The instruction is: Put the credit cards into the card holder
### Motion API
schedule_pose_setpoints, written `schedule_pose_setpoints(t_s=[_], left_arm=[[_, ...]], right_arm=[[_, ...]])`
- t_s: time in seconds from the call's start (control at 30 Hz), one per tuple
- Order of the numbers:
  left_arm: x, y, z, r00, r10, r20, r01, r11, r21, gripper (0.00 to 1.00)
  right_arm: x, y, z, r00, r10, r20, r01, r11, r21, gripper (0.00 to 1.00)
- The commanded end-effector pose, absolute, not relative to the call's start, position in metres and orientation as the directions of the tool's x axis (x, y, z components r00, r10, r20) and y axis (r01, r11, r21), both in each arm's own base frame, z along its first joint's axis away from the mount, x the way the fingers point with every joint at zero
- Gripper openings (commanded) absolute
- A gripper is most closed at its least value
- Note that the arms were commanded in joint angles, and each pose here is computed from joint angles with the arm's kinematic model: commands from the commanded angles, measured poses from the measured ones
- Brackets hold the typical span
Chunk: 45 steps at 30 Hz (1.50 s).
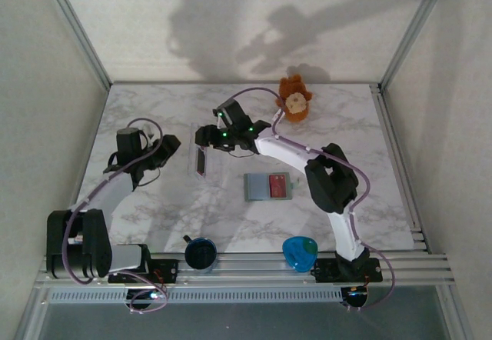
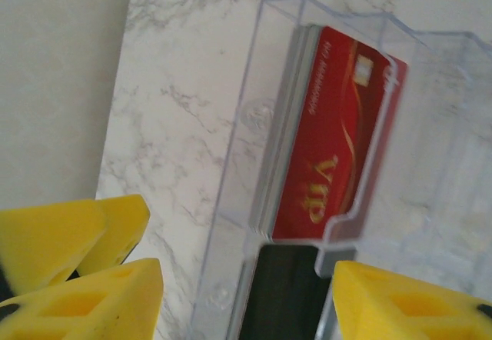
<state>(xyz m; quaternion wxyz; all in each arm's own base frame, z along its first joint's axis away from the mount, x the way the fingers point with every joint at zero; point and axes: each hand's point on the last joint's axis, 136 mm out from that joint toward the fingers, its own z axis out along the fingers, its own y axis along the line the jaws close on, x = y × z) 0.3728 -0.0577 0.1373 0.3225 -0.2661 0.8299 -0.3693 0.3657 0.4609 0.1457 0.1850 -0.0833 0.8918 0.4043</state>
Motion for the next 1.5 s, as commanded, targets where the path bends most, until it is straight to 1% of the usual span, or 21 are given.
schedule_pose_setpoints(t_s=[0.0, 0.07, 0.17, 0.23, 0.37, 0.53, 0.77, 0.87, 0.97, 1.13, 1.27, 1.33, 1.47], left_arm=[[0.397, -0.055, 0.152, -0.626, -0.693, -0.359, -0.162, 0.565, -0.809, 0.51], [0.402, -0.056, 0.147, -0.633, -0.69, -0.351, -0.166, 0.563, -0.809, 0.42], [0.404, -0.054, 0.137, -0.633, -0.701, -0.329, -0.199, 0.558, -0.806, 0.34], [0.405, -0.053, 0.129, -0.637, -0.701, -0.321, -0.224, 0.566, -0.793, 0.31], [0.405, -0.051, 0.121, -0.634, -0.686, -0.357, -0.239, 0.613, -0.753, 0.28], [0.406, -0.057, 0.113, -0.659, -0.677, -0.328, -0.231, 0.597, -0.768, 0.27], [0.411, -0.06, 0.102, -0.679, -0.666, -0.309, -0.235, 0.596, -0.768, 0.28], [0.414, -0.062, 0.1, -0.683, -0.663, -0.306, -0.233, 0.595, -0.769, 0.28], [0.415, -0.066, 0.101, -0.691, -0.656, -0.305, -0.226, 0.596, -0.77, 0.28], [0.415, -0.069, 0.1, -0.697, -0.648, -0.307, -0.22, 0.601, -0.768, 0.27], [0.414, -0.069, 0.101, -0.698, -0.646, -0.309, -0.22, 0.604, -0.766, 0.27], [0.414, -0.069, 0.101, -0.696, -0.647, -0.31, -0.219, 0.603, -0.767, 0.27], [0.413, -0.069, 0.102, -0.7, -0.643, -0.31, -0.219, 0.606, -0.764, 0.27]], right_arm=[[0.38, 0.475, 0.15, -0.927, 0.033, -0.373, -0.272, 0.624, 0.733, 0.65], [0.386, 0.477, 0.143, -0.933, 0.038, -0.359, -0.253, 0.641, 0.725, 0.65], [0.391, 0.482, 0.135, -0.939, 0.032, -0.342, -0.24, 0.65, 0.721, 0.66], [0.393, 0.484, 0.13, -0.945, 0.033, -0.326, -0.23, 0.642, 0.732, 0.66], [0.396, 0.49, 0.126, -0.955, 0.025, -0.297, -0.218, 0.62, 0.754, 0.66], [0.401, 0.495, 0.125, -0.968, 0.022, -0.252, -0.192, 0.582, 0.79, 0.62], [0.395, 0.503, 0.133, -0.974, -0.002, -0.225, -0.191, 0.535, 0.823, 0.61], [0.391, 0.504, 0.138, -0.975, -0.016, -0.221, -0.196, 0.524, 0.829, 0.52], [0.39, 0.501, 0.138, -0.973, -0.018, -0.231, -0.204, 0.544, 0.814, 0.43], [0.388, 0.498, 0.133, -0.972, -0.034, -0.231, -0.209, 0.574, 0.792, 0.25], [0.386, 0.496, 0.132, -0.969, -0.045, -0.245, -0.221, 0.608, 0.763, 0.17], [0.386, 0.494, 0.135, -0.966, -0.05, -0.254, -0.231, 0.615, 0.754, 0.11], [0.386, 0.488, 0.138, -0.96, -0.048, -0.276, -0.241, 0.644, 0.726, 0.06]])
